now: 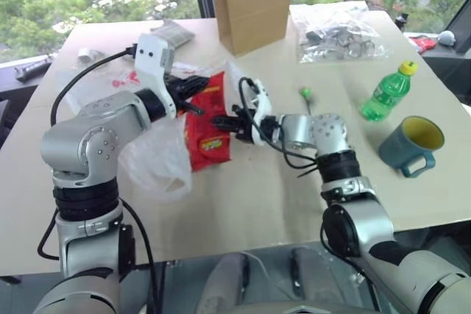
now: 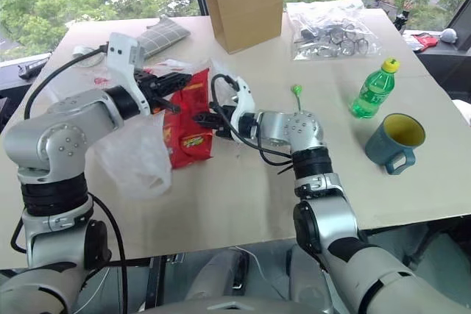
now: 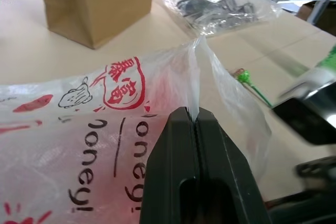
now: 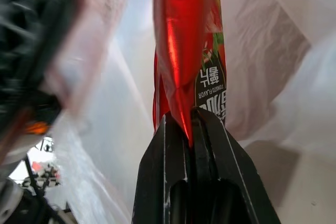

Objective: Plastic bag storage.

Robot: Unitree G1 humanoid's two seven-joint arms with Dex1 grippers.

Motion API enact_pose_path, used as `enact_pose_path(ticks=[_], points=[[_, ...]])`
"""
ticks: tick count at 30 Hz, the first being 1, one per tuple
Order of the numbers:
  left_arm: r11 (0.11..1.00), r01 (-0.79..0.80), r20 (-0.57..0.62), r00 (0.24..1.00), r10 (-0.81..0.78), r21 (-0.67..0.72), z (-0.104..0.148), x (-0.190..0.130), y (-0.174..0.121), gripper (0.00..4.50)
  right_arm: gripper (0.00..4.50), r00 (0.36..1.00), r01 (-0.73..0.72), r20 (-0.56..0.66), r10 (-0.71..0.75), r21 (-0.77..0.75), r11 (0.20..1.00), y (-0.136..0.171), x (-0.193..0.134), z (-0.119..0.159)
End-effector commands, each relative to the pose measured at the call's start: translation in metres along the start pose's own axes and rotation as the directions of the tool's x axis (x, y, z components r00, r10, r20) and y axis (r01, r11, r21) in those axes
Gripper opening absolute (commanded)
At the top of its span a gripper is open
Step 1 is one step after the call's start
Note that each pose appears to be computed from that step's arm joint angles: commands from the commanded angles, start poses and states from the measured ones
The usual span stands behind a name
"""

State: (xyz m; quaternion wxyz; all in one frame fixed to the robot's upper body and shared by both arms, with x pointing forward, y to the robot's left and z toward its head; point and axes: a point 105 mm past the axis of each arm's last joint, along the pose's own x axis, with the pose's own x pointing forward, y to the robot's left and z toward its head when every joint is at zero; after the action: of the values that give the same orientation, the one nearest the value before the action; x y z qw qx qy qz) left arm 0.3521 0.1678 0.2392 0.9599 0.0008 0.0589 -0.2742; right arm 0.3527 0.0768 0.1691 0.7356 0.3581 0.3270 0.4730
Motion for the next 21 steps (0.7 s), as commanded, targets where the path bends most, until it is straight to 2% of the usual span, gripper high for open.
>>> enact_pose_path(ticks=[1, 3, 6, 7, 10, 11, 12, 14, 17, 21], points=[[1.0, 0.016, 0.06, 0.998, -0.017, 0.014, 0.016, -0.007, -0.01, 0.0, 0.12, 0.965, -0.261, 0.003, 0.261, 0.005, 0.965, 0.092, 0.059, -0.017], [1.0, 0.014, 0.059, 0.998, -0.013, -0.015, 0.013, -0.008, -0.012, 0.0, 0.12, 0.96, -0.275, 0.062, 0.273, 0.031, 0.961, 0.095, 0.065, -0.005], [0.999, 0.012, 0.053, 0.999, -0.01, -0.037, 0.009, -0.01, -0.016, 0.0, 0.12, 0.968, -0.205, 0.141, 0.205, -0.018, 0.979, 0.086, 0.073, 0.009], [0.999, 0.011, 0.052, 0.999, -0.009, -0.047, 0.008, -0.01, -0.017, 0.0, 0.35, 0.971, -0.176, 0.156, 0.18, -0.04, 0.984, 0.081, 0.075, 0.011], [0.998, 0.011, 0.058, 0.998, -0.008, -0.067, 0.007, -0.008, -0.02, 0.0, 1.33, 0.969, -0.23, 0.076, 0.235, -0.067, 0.971, 0.084, 0.077, -0.003], [0.997, 0.013, 0.062, 0.998, -0.008, -0.072, 0.007, -0.008, -0.021, 0.0, 1.76, 0.969, -0.238, 0.054, 0.242, -0.071, 0.969, 0.084, 0.077, -0.007], [0.996, 0.016, 0.069, 0.998, -0.01, -0.087, 0.008, -0.007, -0.022, 0.0, 2.38, 0.969, -0.242, 0.03, 0.246, -0.091, 0.966, 0.084, 0.077, -0.01], [0.99, 0.026, 0.091, 0.996, -0.013, -0.138, 0.011, -0.002, -0.024, 0.0, 3.3, 0.968, -0.25, -0.032, 0.248, -0.178, 0.952, 0.083, 0.076, -0.02], [0.981, 0.043, 0.108, 0.994, -0.023, -0.188, 0.012, 0.003, -0.028, 0.0, 3.3, 0.957, -0.291, -0.075, 0.282, -0.243, 0.925, 0.088, 0.072, -0.024], [0.958, 0.068, 0.141, 0.99, -0.029, -0.28, 0.017, 0.01, -0.032, 0.0, 3.3, 0.949, -0.312, -0.078, 0.305, -0.362, 0.879, 0.089, 0.057, -0.014]])
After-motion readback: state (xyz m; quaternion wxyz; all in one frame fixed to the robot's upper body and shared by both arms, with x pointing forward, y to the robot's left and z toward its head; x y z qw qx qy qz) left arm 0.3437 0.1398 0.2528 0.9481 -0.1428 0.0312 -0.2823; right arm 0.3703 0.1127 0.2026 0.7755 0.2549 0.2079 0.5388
